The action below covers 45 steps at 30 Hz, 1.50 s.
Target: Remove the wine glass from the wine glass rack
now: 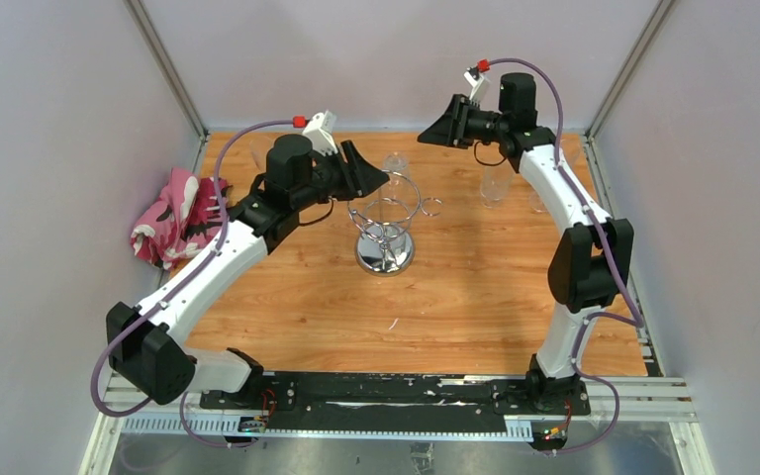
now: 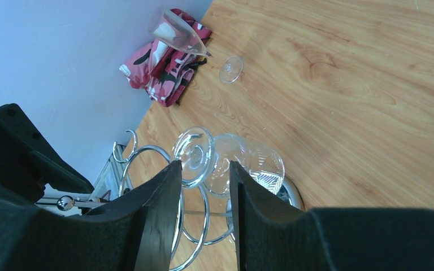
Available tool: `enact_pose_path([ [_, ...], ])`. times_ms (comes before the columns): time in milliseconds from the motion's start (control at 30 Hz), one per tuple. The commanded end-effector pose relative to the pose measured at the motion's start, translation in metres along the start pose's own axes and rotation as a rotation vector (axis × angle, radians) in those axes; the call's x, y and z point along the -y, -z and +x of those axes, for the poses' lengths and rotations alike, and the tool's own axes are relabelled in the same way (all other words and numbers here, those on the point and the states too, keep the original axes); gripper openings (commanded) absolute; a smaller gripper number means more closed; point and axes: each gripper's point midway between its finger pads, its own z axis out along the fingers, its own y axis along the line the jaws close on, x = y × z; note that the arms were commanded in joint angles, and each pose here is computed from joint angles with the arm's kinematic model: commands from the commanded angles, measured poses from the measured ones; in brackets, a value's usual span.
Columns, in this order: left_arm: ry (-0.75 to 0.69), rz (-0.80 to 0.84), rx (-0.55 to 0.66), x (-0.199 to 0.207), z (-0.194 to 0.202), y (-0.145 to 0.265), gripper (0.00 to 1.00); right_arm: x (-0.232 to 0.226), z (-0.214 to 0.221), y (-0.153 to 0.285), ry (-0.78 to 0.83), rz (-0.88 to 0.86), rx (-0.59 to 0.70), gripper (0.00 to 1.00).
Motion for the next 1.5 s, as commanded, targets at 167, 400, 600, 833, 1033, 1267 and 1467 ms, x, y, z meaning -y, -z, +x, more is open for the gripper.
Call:
enact_pose_path([
  [167, 0.006, 0.053, 0.005, 0.000, 0.015, -0.009, 0.44, -0.001, -0.001, 0.001, -0.007, -0.054, 0.043, 0.41],
  [400, -0.074, 0.016, 0.072, -0.005, 0.007, -0.015, 0.32, -0.005, 0.003, 0.002, 0.004, -0.087, 0.055, 0.40],
  [600, -0.113, 0.014, 0.078, -0.007, 0.006, -0.019, 0.13, -0.012, 0.010, -0.003, -0.045, -0.186, 0.011, 0.39],
  [833, -0.097, 0.072, 0.053, 0.004, 0.011, -0.015, 0.04, 0.001, 0.015, -0.014, -0.090, -0.200, -0.028, 0.40],
  [1033, -0.094, 0.129, 0.036, 0.015, 0.015, -0.007, 0.02, 0.014, 0.022, -0.021, -0.107, -0.191, -0.057, 0.41],
  [1267, -0.093, 0.125, 0.031, 0.012, 0.023, 0.003, 0.01, 0.009, 0.024, -0.029, -0.116, -0.229, -0.073, 0.42],
  [1467, -0.088, 0.119, 0.019, 0.008, 0.028, 0.001, 0.01, -0.006, 0.017, -0.037, -0.109, -0.275, -0.083, 0.42],
])
